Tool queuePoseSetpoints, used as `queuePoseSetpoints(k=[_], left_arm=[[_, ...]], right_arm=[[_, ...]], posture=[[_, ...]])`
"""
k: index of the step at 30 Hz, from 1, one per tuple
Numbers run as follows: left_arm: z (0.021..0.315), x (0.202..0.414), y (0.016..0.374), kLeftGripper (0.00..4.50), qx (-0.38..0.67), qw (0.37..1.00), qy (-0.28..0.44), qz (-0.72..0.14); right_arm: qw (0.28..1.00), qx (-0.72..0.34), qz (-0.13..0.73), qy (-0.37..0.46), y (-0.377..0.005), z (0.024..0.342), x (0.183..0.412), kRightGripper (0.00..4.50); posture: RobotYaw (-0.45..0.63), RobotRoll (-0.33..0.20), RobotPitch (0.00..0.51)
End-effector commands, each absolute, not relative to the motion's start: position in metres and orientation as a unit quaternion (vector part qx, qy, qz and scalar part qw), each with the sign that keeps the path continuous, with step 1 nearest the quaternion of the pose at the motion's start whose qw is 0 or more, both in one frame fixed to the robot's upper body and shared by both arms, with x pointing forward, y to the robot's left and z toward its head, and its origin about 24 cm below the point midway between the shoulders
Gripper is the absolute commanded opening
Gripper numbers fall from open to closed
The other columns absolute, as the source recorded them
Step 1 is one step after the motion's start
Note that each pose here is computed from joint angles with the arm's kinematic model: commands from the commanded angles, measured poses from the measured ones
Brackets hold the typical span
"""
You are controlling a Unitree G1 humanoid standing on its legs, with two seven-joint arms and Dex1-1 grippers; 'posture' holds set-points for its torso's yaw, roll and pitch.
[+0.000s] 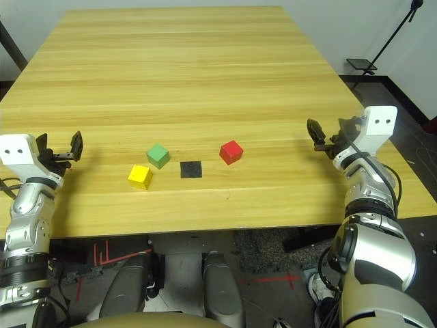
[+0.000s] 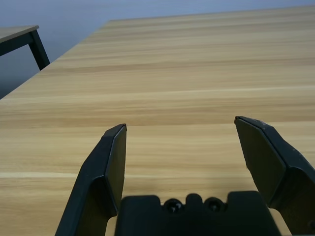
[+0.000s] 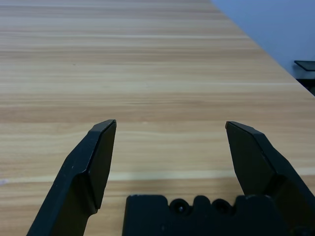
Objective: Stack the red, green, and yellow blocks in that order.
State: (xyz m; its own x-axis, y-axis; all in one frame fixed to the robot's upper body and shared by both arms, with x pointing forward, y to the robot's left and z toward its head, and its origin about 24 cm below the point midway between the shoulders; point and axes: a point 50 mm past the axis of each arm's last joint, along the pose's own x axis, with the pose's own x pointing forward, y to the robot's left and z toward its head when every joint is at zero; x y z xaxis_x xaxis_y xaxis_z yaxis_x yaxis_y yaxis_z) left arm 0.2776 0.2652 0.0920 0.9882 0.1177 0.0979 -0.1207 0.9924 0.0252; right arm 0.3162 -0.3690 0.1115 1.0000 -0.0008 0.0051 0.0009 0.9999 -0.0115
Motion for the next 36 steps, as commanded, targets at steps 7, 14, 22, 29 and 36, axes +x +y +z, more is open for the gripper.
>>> queuePoseSetpoints(k=[7,14,22,29,36], left_arm=[[0.099,0.278,0.271,4.49,0.019,0.999,-0.042,0.024],[0.165,0.277,0.245,4.49,0.018,0.988,-0.097,-0.123],[0.196,0.28,0.21,4.49,0.074,0.939,-0.01,-0.336],[0.195,0.275,0.196,4.49,0.119,0.912,0.028,-0.392],[0.192,0.27,0.19,4.49,0.114,0.911,0.025,-0.395]], right_arm=[[0.999,-0.032,0.027,0.003,-0.375,0.122,0.313,4.5],[0.937,-0.115,0.327,0.046,-0.317,0.149,0.334,4.5],[0.749,-0.272,0.578,0.176,-0.255,0.162,0.35,4.5],[0.678,-0.374,0.593,0.223,-0.24,0.175,0.361,4.5],[0.671,-0.388,0.594,0.217,-0.235,0.181,0.364,4.5]], posture=[[0.17,-0.065,0.103],[0.22,-0.078,0.095],[0.29,-0.09,0.083],[0.36,-0.103,0.075],[0.34,-0.113,0.078]])
